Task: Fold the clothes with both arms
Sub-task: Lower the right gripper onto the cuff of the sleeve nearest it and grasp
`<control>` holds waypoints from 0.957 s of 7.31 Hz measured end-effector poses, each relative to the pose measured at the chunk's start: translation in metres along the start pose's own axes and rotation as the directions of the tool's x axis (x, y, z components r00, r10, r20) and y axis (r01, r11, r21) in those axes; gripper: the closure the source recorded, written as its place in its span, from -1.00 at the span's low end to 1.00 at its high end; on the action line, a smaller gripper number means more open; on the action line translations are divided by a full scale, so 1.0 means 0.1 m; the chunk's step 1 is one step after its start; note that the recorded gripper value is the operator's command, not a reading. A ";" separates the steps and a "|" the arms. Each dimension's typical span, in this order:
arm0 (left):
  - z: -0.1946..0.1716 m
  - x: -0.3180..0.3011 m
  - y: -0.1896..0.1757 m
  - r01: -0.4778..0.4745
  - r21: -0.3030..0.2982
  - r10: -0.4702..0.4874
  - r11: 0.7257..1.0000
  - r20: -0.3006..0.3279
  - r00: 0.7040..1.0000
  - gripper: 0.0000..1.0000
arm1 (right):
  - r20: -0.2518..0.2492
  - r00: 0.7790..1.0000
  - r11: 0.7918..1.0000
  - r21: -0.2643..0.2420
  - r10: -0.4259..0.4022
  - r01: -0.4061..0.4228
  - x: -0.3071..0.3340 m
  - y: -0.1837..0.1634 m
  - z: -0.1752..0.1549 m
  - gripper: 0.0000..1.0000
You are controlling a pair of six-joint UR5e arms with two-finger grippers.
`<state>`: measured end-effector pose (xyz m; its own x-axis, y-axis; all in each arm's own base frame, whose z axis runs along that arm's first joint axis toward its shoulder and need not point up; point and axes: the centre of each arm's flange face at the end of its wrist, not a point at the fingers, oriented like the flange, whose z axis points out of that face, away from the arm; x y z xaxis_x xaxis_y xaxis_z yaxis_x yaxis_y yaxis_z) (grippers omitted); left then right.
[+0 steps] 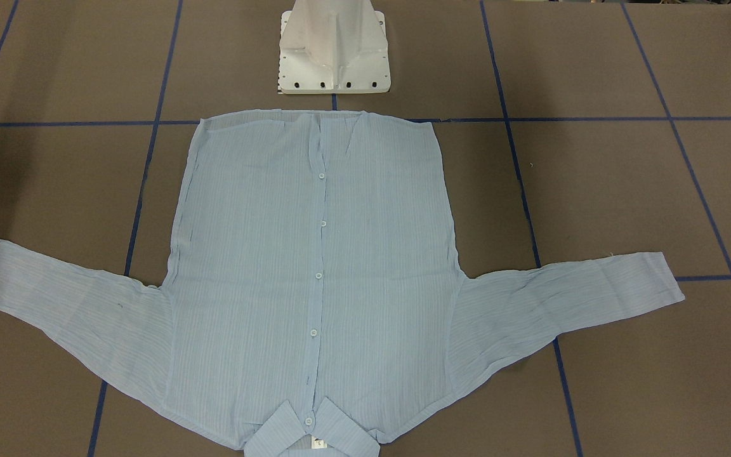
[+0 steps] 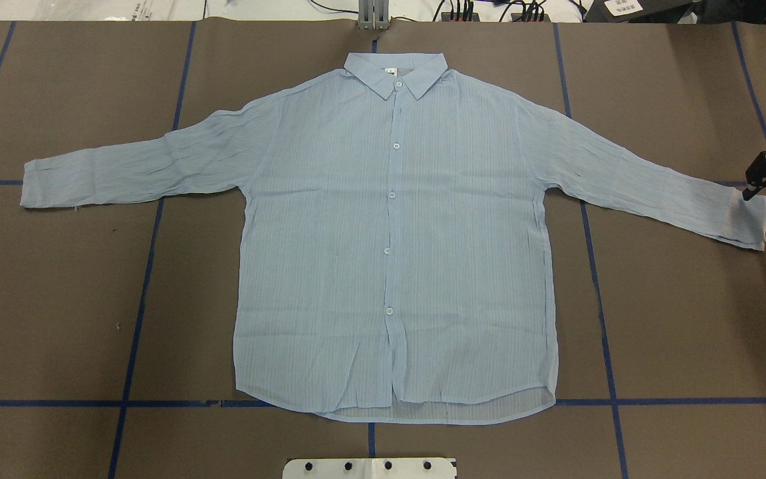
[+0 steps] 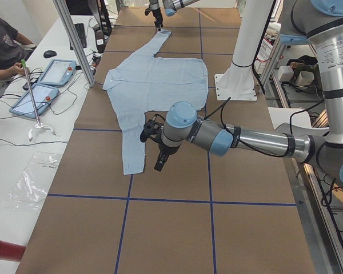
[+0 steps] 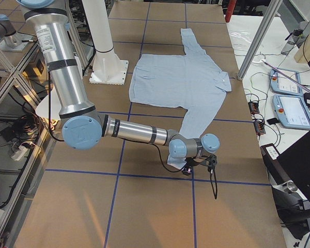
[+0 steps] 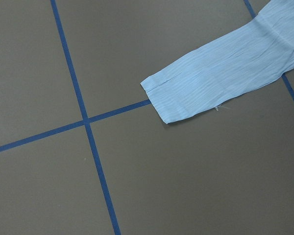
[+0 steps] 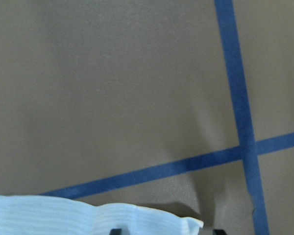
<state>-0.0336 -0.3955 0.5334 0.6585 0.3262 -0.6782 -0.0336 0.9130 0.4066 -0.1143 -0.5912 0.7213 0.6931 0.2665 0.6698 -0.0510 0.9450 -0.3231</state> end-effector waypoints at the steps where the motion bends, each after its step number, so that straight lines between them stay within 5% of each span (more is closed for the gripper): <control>1: -0.01 0.01 -0.01 -0.002 0.002 0.002 1.000 0.000 1.000 -1.00 | 0.001 1.000 1.000 0.003 0.017 -0.017 -0.03 -0.02 -0.02 -0.30; 5: -0.03 0.03 -0.02 -0.006 0.006 0.006 1.000 -0.002 1.000 -1.00 | -0.008 0.999 0.999 0.002 0.045 -0.045 -0.01 -0.04 0.00 -0.21; 7: -0.03 0.04 -0.02 -0.007 0.007 0.007 1.000 -0.002 1.000 -1.00 | -0.034 0.998 0.999 0.015 0.049 -0.049 0.03 -0.06 0.02 0.29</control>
<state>-0.0335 -0.3954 0.5280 0.6569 0.3331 -0.6764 -0.0330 0.9090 0.4155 -0.1131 -0.5956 0.7262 0.7136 0.3059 0.6302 -0.0951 0.9336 -0.3455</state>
